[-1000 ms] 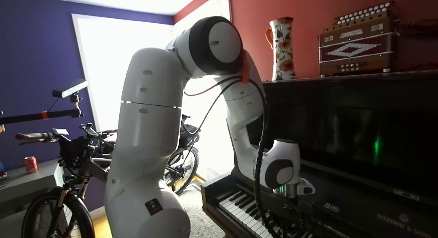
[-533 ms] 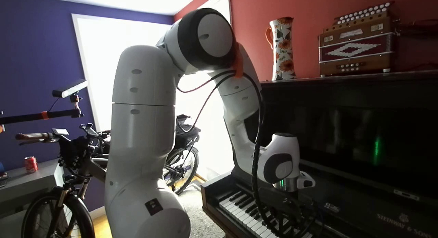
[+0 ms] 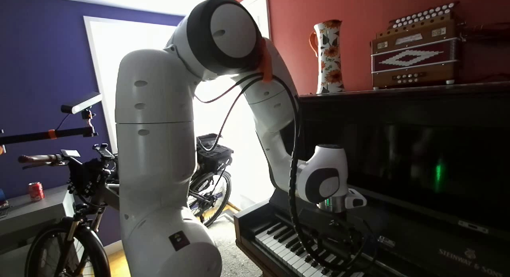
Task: Press one piano key
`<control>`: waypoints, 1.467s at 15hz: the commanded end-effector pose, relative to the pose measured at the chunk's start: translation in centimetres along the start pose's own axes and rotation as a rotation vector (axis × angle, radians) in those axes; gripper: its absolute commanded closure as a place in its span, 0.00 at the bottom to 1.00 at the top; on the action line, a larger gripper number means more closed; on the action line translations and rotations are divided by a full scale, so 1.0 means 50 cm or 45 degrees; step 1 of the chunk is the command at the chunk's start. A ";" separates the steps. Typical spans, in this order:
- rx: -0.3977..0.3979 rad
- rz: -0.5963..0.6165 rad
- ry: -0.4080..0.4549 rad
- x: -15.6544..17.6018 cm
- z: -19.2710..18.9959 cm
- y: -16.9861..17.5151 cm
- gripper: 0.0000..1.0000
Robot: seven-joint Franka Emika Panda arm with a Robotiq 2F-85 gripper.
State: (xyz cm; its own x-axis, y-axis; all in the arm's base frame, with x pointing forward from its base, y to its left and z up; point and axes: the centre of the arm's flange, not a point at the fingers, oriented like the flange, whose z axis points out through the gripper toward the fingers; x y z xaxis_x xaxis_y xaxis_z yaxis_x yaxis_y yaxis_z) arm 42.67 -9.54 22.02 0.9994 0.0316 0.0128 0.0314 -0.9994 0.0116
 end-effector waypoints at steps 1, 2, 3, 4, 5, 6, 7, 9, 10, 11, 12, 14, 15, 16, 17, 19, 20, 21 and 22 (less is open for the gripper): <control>-0.017 -0.027 0.034 -0.031 -0.070 -0.011 0.00; -0.027 -0.034 0.053 -0.034 -0.089 -0.016 0.00; -0.023 -0.029 0.065 -0.037 -0.107 -0.020 0.00; -0.037 -0.019 0.089 -0.041 -0.128 -0.023 0.01; -0.051 -0.014 0.110 -0.045 -0.147 -0.026 0.00; -0.067 -0.013 0.126 -0.051 -0.166 -0.029 0.00; -0.085 -0.009 0.143 -0.053 -0.184 -0.036 0.00; -0.118 -0.003 0.187 -0.065 -0.217 -0.039 0.00; -0.132 0.002 0.210 -0.069 -0.232 -0.043 0.00; -0.140 0.006 0.231 -0.074 -0.247 -0.048 0.00; -0.142 0.016 0.249 -0.077 -0.259 -0.052 0.00; -0.142 0.030 0.264 -0.084 -0.278 -0.058 0.00; -0.145 0.033 0.269 -0.088 -0.285 -0.061 0.00; -0.149 0.040 0.274 -0.091 -0.291 -0.063 0.00; -0.148 0.056 0.293 -0.093 -0.296 -0.064 0.00; -0.133 0.037 0.300 -0.065 -0.291 -0.053 0.00; -0.134 0.040 0.305 -0.068 -0.294 -0.054 0.00; -0.134 0.040 0.307 -0.070 -0.296 -0.055 0.00; -0.135 0.041 0.308 -0.071 -0.296 -0.055 0.00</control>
State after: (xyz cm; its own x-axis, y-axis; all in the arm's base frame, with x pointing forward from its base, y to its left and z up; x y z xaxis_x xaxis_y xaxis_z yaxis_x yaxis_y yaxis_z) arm 38.86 -6.74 36.75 0.9672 0.0146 0.2537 -0.0143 -0.9937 0.1115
